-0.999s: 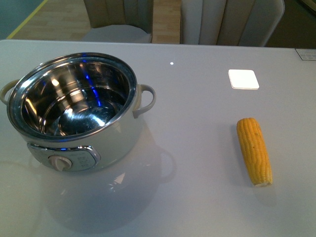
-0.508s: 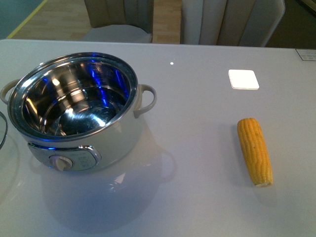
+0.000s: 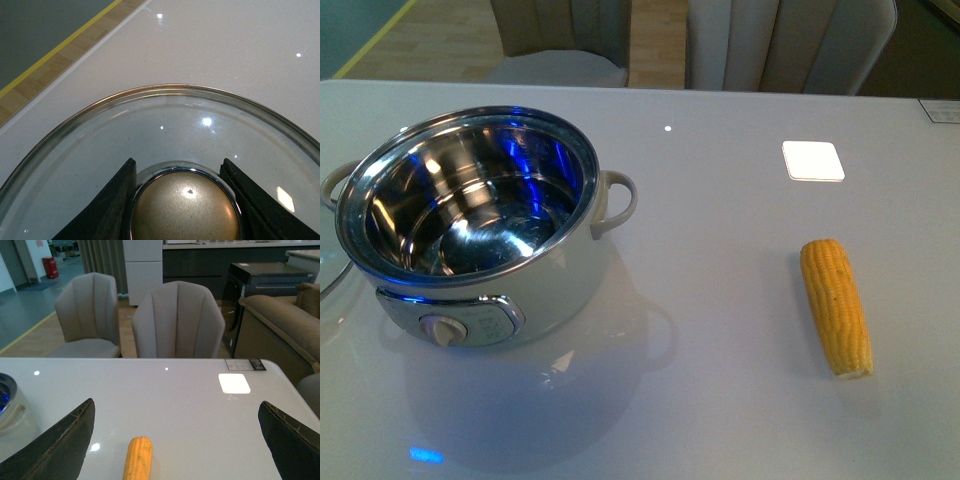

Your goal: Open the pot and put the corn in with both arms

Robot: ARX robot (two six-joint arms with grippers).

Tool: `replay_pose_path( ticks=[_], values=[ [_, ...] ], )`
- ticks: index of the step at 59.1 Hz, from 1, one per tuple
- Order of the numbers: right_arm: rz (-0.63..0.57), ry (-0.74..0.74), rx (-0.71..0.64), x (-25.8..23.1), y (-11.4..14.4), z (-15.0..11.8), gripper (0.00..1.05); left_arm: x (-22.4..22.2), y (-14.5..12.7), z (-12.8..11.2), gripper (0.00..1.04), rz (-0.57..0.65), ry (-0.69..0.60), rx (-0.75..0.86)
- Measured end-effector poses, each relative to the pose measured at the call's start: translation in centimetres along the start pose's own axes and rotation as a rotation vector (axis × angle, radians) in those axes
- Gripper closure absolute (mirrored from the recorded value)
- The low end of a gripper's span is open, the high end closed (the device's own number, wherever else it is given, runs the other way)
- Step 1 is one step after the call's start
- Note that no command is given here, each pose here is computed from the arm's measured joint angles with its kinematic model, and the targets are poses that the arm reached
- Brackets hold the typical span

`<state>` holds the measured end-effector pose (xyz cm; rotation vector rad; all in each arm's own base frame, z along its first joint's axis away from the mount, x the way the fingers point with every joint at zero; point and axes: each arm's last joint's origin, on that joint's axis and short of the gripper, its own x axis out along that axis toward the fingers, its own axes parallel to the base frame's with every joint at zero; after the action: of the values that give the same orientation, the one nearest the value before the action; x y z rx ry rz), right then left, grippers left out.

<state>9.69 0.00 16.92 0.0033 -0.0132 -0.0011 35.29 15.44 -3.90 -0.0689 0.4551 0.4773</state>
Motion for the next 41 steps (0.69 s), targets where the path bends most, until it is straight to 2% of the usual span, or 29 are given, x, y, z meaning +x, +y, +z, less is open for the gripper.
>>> replay_pose_path(
  ticks=[13, 23, 29, 36, 41],
  values=[
    [0.0, 0.0, 0.0, 0.0, 0.0, 0.0, 0.09, -0.2, -0.3, -0.7, 0.6, -0.002, 0.013, -0.045],
    [0.0, 0.0, 0.0, 0.0, 0.0, 0.0, 0.09, -1.3, -0.1, -1.8, 0.21, 0.021, 0.056, -0.074],
    [0.0, 0.0, 0.0, 0.0, 0.0, 0.0, 0.09, -2.0, 0.0, -1.7, 0.06, 0.022, 0.065, -0.075],
    [0.0, 0.0, 0.0, 0.0, 0.0, 0.0, 0.09, -3.3, 0.1, -0.9, 0.08, 0.018, 0.06, -0.074],
    [0.0, 0.0, 0.0, 0.0, 0.0, 0.0, 0.09, -4.2, 0.2, 0.9, 0.07, 0.012, 0.016, -0.079]
  ],
)
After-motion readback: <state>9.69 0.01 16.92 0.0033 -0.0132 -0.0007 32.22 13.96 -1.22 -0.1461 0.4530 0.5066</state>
